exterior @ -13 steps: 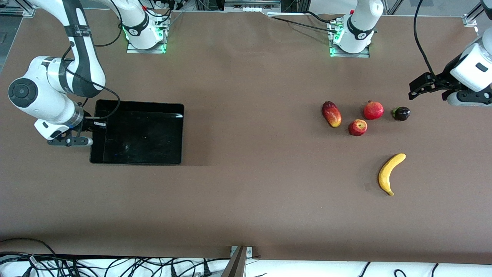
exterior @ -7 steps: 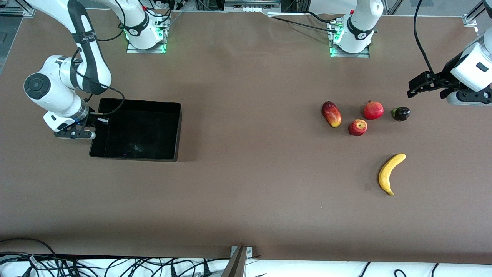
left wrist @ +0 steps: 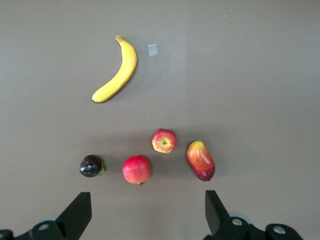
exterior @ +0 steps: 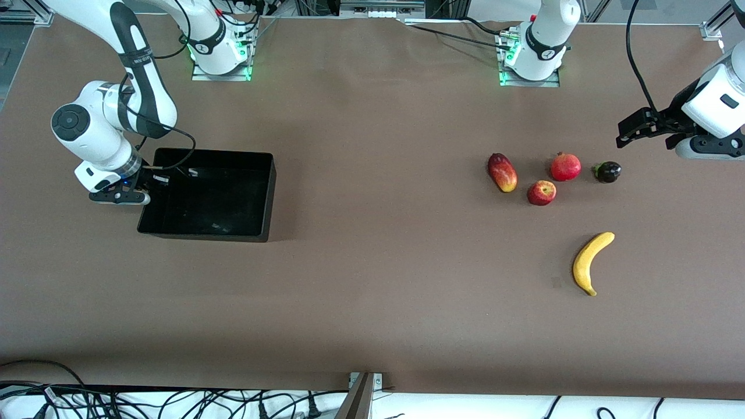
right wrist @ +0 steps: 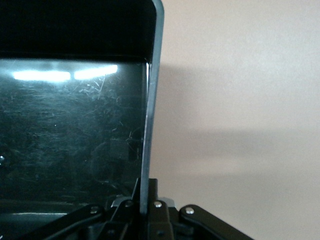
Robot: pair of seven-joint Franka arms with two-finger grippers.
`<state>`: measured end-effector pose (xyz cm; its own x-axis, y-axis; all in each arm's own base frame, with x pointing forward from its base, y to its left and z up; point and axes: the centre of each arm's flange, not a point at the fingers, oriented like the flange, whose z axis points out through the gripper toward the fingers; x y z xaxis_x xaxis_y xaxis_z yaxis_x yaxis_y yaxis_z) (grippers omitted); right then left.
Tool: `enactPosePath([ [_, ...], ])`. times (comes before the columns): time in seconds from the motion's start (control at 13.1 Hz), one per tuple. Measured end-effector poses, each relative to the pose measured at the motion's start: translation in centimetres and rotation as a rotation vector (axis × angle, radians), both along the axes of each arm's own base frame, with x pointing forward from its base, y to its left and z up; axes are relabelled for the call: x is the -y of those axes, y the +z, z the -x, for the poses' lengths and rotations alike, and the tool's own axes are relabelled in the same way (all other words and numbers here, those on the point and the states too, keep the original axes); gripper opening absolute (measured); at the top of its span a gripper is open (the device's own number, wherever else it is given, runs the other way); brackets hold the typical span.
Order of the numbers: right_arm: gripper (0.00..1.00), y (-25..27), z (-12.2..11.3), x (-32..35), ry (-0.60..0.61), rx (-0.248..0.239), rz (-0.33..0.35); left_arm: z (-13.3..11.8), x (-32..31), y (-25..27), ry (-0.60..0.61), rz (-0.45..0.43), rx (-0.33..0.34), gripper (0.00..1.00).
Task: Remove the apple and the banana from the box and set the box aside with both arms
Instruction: 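Open the right gripper and draw it back from the tray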
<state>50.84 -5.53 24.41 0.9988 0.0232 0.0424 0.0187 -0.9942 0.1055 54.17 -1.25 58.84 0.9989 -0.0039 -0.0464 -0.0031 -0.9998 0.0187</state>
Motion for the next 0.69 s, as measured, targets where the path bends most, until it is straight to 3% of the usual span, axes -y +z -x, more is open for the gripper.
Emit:
enactPosePath([
  [0.38,0.04,-0.1,-0.2,0.0,0.029,0.017,0.009,0.0,0.0,0.1,0.0,-0.003,0.002,1.0],
  [0.46,0.09,0.0,-0.3,0.0,0.031,0.019,0.011,0.0,0.0,0.1,-0.001,-0.004,0.002,1.0],
  [0.69,0.39,0.8,-1.3,-0.8,0.04,0.029,0.003,0.0,0.2,0.1,-0.005,-0.006,0.002,1.0],
])
